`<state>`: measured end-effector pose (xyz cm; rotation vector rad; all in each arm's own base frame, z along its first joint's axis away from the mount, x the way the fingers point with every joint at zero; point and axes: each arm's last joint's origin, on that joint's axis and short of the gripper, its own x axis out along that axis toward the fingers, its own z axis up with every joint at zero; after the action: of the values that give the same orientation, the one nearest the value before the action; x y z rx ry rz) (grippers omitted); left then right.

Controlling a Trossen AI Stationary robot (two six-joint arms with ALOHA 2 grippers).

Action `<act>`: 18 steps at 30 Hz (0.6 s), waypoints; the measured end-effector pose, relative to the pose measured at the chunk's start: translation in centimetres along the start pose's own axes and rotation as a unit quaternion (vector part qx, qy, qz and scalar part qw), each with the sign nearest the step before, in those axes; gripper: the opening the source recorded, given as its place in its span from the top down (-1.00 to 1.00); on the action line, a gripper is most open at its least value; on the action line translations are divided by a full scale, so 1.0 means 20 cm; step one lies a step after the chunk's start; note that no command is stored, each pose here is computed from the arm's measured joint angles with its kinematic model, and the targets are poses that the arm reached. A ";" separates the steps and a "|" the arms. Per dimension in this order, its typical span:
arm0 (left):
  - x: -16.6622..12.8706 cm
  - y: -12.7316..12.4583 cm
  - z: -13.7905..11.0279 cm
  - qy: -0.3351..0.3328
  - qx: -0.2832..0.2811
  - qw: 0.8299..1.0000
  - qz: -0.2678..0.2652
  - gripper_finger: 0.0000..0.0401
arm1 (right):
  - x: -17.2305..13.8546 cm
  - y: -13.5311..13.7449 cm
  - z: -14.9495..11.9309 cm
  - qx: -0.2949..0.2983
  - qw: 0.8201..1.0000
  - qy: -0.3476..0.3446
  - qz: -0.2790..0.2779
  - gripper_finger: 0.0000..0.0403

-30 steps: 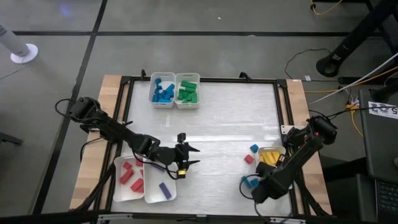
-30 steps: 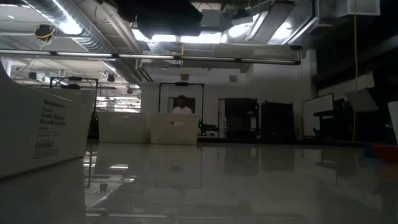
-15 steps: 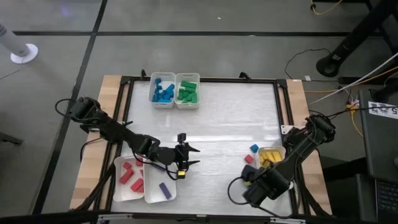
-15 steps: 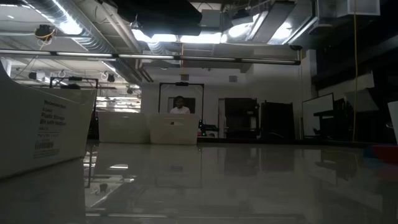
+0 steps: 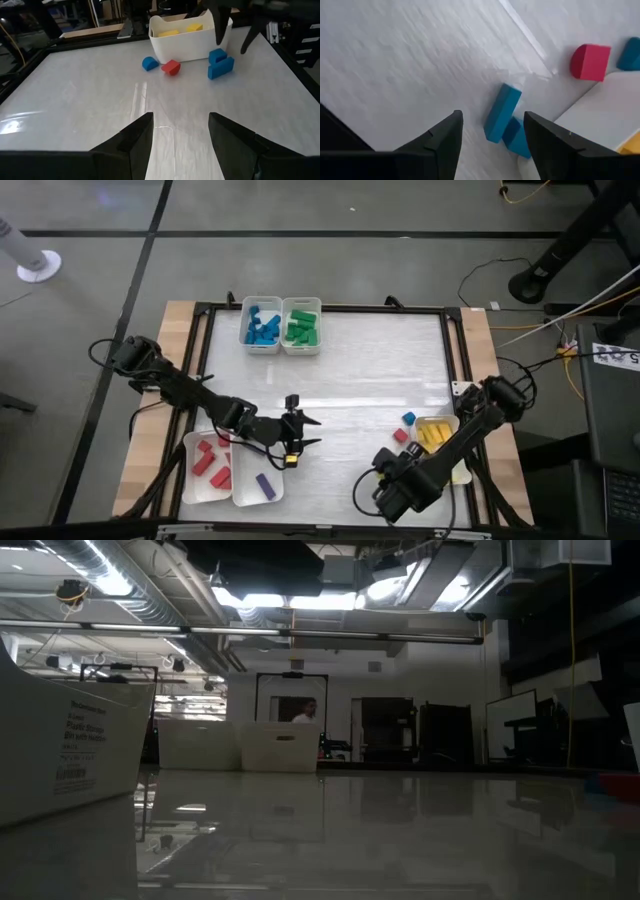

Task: Sort blocks
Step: Put the blue block into the top left white bin

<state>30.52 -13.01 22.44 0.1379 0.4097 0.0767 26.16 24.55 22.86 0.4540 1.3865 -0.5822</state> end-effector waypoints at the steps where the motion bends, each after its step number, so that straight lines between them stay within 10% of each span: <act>1: 0.00 0.00 0.00 0.000 0.000 1.000 0.000 0.10 | 0.02 0.01 0.00 0.000 1.000 0.004 -0.004 -0.03; 18: 0.00 0.00 0.00 -0.001 -0.001 1.000 0.000 0.10 | 0.20 0.03 -0.01 -0.009 0.996 0.026 -0.086 -0.03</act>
<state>30.52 -13.03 22.45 0.1353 0.4085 0.0767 26.64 24.69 18.86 0.3388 1.4897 -0.7020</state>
